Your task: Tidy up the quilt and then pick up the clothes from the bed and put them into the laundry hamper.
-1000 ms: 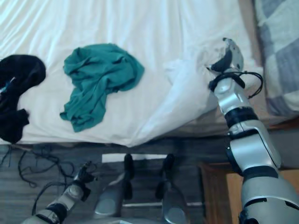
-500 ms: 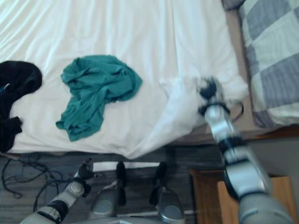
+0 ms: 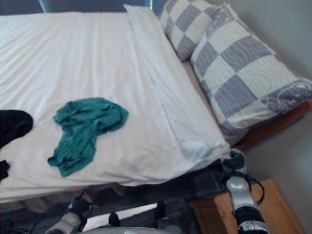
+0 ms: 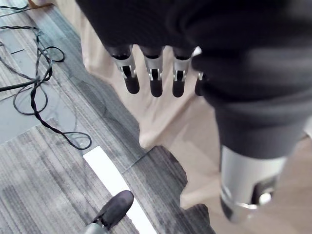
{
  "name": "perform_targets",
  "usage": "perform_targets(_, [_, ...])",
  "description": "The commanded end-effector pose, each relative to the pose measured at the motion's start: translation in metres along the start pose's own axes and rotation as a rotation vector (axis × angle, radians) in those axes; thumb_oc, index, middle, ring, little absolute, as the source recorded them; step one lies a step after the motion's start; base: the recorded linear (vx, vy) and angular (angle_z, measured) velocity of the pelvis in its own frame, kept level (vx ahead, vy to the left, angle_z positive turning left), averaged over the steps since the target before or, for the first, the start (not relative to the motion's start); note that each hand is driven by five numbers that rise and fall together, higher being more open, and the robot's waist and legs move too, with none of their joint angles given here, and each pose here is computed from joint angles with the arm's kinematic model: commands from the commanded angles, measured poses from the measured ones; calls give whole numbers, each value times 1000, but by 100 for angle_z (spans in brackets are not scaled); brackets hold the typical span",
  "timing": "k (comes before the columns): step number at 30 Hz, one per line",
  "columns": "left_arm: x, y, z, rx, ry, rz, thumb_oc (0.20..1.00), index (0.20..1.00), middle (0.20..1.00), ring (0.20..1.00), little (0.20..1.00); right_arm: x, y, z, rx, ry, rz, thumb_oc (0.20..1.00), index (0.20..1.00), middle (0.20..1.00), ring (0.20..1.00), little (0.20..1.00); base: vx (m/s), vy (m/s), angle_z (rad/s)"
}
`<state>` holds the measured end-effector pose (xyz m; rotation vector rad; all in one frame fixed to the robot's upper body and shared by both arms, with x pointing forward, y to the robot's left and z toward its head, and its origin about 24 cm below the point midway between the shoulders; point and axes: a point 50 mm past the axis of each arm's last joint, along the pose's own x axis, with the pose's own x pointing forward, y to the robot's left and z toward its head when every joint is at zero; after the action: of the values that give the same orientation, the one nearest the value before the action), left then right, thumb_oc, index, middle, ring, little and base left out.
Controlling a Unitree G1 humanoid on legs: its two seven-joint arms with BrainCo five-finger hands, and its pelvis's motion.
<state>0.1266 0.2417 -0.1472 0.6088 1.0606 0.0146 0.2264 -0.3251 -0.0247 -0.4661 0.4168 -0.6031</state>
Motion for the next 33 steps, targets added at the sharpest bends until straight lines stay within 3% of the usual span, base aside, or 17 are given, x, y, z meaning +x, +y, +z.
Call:
perform_targets(1, [2, -10, 13, -5, -2, 2, 1000, 1000, 1000, 1000, 1000, 11, -90, 29, 5, -76, -426, 1000, 1000, 1000, 1000, 1000, 15, 34, -7])
perform_targets(2, [2, -12, 13, -7, 0, -4, 1000, 1000, 1000, 1000, 1000, 13, -93, 49, 25, -164, -449, 200, 200, 200, 200, 200, 6, 33, -9])
perform_targets(5, [2, -12, 18, -14, -17, 2, 1000, 1000, 1000, 1000, 1000, 11, -93, 92, 82, -336, -463, 200, 200, 200, 200, 200, -75, 1, -17])
perform_targets(6, [4, -7, 27, -13, -46, 16, 1000, 1000, 1000, 1000, 1000, 7, -83, 143, 121, -526, -442, 200, 200, 200, 200, 200, -114, -8, -18])
perform_targets(7, [4, -6, 28, -16, -48, 18, 1000, 1000, 1000, 1000, 1000, 7, -83, 144, 123, -529, -442, 200, 200, 200, 200, 200, -165, -27, -11])
perform_targets(9, [6, 4, 34, -13, -74, 54, 1000, 1000, 1000, 1000, 1000, -2, -69, 193, 214, -688, -417, 200, 200, 200, 200, 200, -75, -52, -9])
perform_targets(15, [8, 12, 41, -44, -92, 83, 1000, 1000, 1000, 1000, 1000, 0, -35, 219, 275, -711, -311, 200, 200, 200, 200, 200, -35, -45, 21])
perform_targets(18, [7, 10, 45, -44, -107, 84, 1000, 1000, 1000, 1000, 1000, 12, -3, 200, 265, -580, -197, 200, 200, 200, 200, 200, -24, -16, 10])
perform_targets(22, [7, 3, 55, -40, -137, 73, 1000, 1000, 1000, 1000, 1000, 29, 36, 113, 165, -188, -92, 200, 200, 200, 200, 200, -44, 5, 1])
perform_targets(23, [7, 3, 55, -40, -137, 74, 1000, 1000, 1000, 1000, 1000, 29, 36, 114, 166, -188, -92, 200, 200, 200, 200, 200, -53, 2, -2])
perform_targets(26, [7, 2, 65, -60, -148, 97, 1000, 1000, 1000, 1000, 1000, 6, 57, 14, 205, 205, -55, 200, 200, 200, 200, 200, -40, -2, 3])
perform_targets(28, [7, 1, 65, -56, -147, 104, 1000, 1000, 1000, 1000, 1000, -5, 62, -11, 197, 292, -35, 200, 200, 200, 200, 200, -4, 14, 9])
perform_targets(30, [7, 2, 58, -44, -118, 115, 1000, 1000, 1000, 1000, 1000, -56, 71, -88, 77, 543, 70, 200, 200, 200, 200, 200, 48, 64, 2])
perform_targets(33, [7, 3, 51, -23, -97, 110, 1000, 1000, 1000, 1000, 1000, -93, 71, -129, -35, 687, 155, 200, 200, 200, 200, 200, 76, 80, 9])
